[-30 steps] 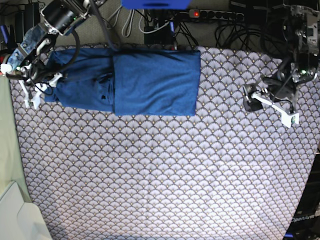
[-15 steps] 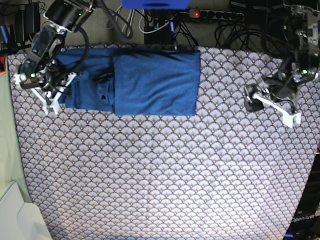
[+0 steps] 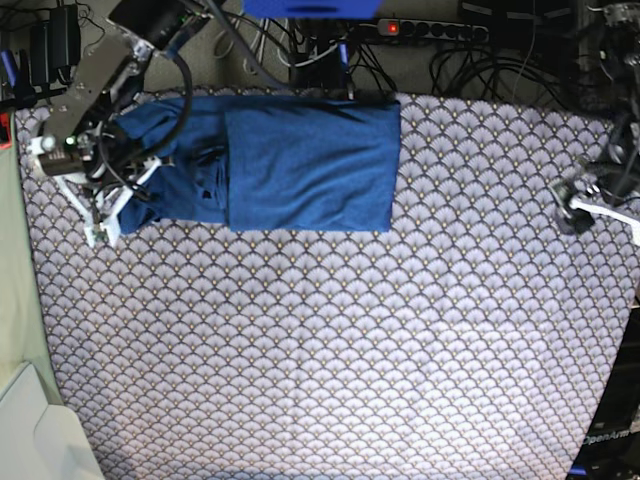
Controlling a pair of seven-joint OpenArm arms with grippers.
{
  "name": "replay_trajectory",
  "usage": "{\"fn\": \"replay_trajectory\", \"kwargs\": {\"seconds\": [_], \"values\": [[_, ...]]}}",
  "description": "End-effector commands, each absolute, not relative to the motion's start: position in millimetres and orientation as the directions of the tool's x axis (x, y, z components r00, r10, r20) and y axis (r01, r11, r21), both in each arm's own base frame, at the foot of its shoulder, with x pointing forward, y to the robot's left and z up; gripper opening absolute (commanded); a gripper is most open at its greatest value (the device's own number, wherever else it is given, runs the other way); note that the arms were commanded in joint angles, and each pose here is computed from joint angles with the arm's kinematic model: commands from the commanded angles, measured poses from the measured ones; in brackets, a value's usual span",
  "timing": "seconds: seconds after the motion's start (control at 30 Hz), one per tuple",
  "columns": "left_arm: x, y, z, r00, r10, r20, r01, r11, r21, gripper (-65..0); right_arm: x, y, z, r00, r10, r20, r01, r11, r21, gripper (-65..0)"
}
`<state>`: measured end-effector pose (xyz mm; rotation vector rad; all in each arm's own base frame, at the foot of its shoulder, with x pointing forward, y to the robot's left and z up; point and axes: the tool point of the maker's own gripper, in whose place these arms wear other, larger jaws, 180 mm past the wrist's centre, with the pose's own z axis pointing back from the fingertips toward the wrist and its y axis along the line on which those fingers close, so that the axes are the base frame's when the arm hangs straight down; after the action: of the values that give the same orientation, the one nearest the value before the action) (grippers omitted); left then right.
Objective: Fold the T-shirt properly
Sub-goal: 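Lift the end with the right gripper and fold it over the shirt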
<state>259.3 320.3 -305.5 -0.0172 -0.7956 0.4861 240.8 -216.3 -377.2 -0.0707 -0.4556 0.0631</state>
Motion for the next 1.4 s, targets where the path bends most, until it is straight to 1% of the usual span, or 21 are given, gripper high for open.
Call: {"fn": "replay_trajectory", "kwargs": {"seconds": [0.0,0.17,0.27,0.37,0.47,0.57,0.67,0.83,1.0,1.03,1.17,1.27,1.37], "values": [[260.4,333.4,-290.9,0.562,0.412,0.717,-0.424,0.888,-0.178,-10.3,245.2,-218.8,-369.9,0.882,0.083,0.463,-0.043,0.995,-0.095,-65.0],[257.3,361.0,-274.9,0.5,0.435,0.749,-0.484,0.858,-0.175,-10.3,243.5,-215.4,-371.7,0.894,0.085,0.441,-0.053,0.995,-0.084,-65.0],[254.2,375.0,-266.8,0.468,0.44,0.766,-0.514,0.841,-0.168,-10.2,253.6,-195.0,-366.8,0.866,0.097,0.49,-0.102,0.995,-0.016,-65.0],[255.1,377.0,-264.1,0.46,0.44,0.771,-0.517,0.839,-0.17,-10.2,263.9,-172.2,-361.8,0.842,0.156,0.516,-0.181,0.984,-0.002,-65.0],[255.1,377.0,-264.1,0.46,0.44,0.771,-0.517,0.839,-0.17,-10.2,268.4,-150.2,-353.9,0.812,0.231,0.537,-0.262,0.965,-0.019,-65.0],[259.6,375.3,-261.3,0.453,0.438,0.776,-0.511,0.841,-0.177,-10.2,279.4,-113.4,-336.9,0.724,0.317,0.612,-0.374,0.927,-0.037,-65.0],[261.6,375.3,-259.3,0.447,0.438,0.78,-0.509,0.841,-0.181,-10.2,281.2,-85.3,-331.3,0.668,0.359,0.652,-0.449,0.893,-0.032,-65.0],[261.1,375.7,-259.4,0.447,0.439,0.779,-0.51,0.841,-0.18,-10.2,274.8,-60.7,-334.0,0.637,0.386,0.668,-0.51,0.86,-0.01,-65.0],[261.6,376.8,-258.0,0.443,0.438,0.782,-0.512,0.84,-0.181,-10.2,267.7,-34.3,-333.3,0.591,0.392,0.705,-0.566,0.824,0.017,-65.0],[262.0,376.8,-257.6,0.441,0.438,0.783,-0.512,0.84,-0.182,-10.2,267.9,-30.3,-331.7,0.581,0.386,0.717,-0.571,0.821,0.021,-65.0],[262.7,376.8,-256.8,0.439,0.438,0.784,-0.511,0.84,-0.183,-10.2,284.0,-30.6,-322.5,0.649,0.167,0.742,-0.38,0.916,0.126,-65.0],[266.9,376.3,-251.9,0.426,0.437,0.792,-0.507,0.841,-0.191,-10.2,292.2,-24.0,-314.8,0.649,0.054,0.759,-0.294,0.938,0.184,-65.0],[267.9,376.7,-250.3,0.421,0.437,0.795,-0.507,0.84,-0.193,-10.2,292.5,-13.5,-324.7,0.678,0.0,0.735,-0.248,0.941,0.228,-65.0]]}}
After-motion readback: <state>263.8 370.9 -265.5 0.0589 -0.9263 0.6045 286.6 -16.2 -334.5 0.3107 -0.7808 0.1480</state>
